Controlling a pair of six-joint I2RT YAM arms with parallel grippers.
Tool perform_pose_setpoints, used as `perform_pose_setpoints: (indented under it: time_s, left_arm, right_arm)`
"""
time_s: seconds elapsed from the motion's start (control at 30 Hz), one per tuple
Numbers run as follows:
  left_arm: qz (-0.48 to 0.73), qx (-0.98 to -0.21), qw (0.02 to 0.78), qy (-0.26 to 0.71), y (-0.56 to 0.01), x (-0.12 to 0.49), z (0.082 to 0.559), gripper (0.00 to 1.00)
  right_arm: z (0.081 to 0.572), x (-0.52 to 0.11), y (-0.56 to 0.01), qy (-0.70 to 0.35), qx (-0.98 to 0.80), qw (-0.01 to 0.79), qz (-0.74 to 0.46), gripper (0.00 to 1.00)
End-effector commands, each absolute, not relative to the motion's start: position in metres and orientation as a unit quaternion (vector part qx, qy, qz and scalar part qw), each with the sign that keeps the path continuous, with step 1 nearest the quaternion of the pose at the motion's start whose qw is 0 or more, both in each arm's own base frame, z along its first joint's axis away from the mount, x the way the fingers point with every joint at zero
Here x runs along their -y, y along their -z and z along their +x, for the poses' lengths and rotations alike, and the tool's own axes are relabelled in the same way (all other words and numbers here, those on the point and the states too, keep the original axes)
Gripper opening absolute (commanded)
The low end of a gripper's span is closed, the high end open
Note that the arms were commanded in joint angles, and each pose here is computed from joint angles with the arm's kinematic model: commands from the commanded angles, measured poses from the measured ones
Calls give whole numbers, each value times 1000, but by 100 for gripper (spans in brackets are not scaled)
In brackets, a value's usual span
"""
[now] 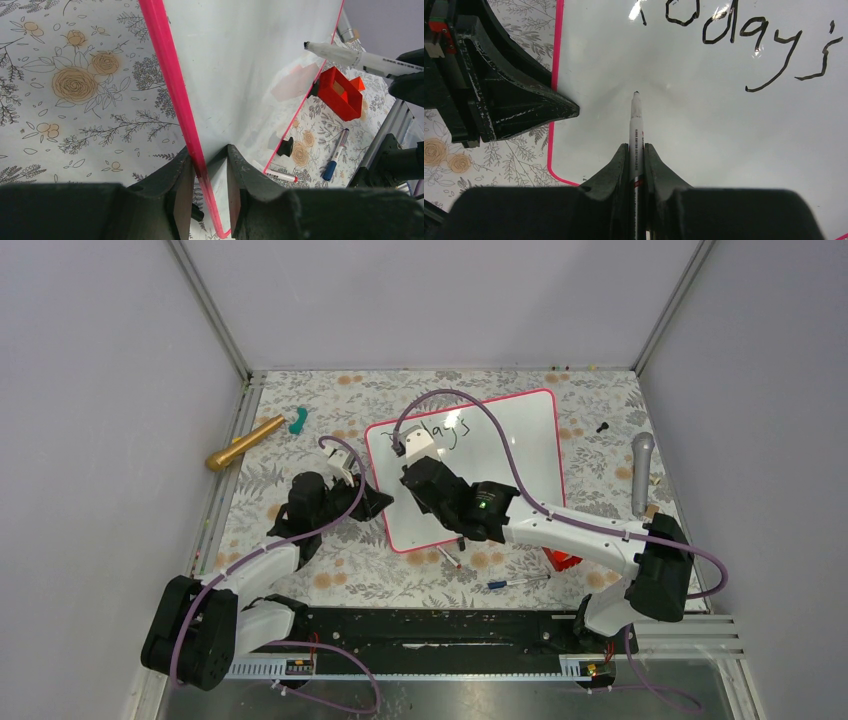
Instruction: Write a sentence on the whiteboard
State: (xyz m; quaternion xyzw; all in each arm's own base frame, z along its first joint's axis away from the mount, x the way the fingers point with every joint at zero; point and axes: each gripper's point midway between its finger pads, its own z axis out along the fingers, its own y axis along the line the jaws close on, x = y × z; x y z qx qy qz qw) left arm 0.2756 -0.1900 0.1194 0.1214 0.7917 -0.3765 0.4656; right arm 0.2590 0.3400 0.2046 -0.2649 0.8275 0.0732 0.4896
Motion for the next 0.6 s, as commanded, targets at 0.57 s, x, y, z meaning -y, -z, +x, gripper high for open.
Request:
perform_pose_setpoints:
  time_s: [0.57]
  left_arm:
    - [127,-785,501,343,-128,182,289,14]
  right_arm:
    - [274,-347,-220,-25,-829,495,-258,0]
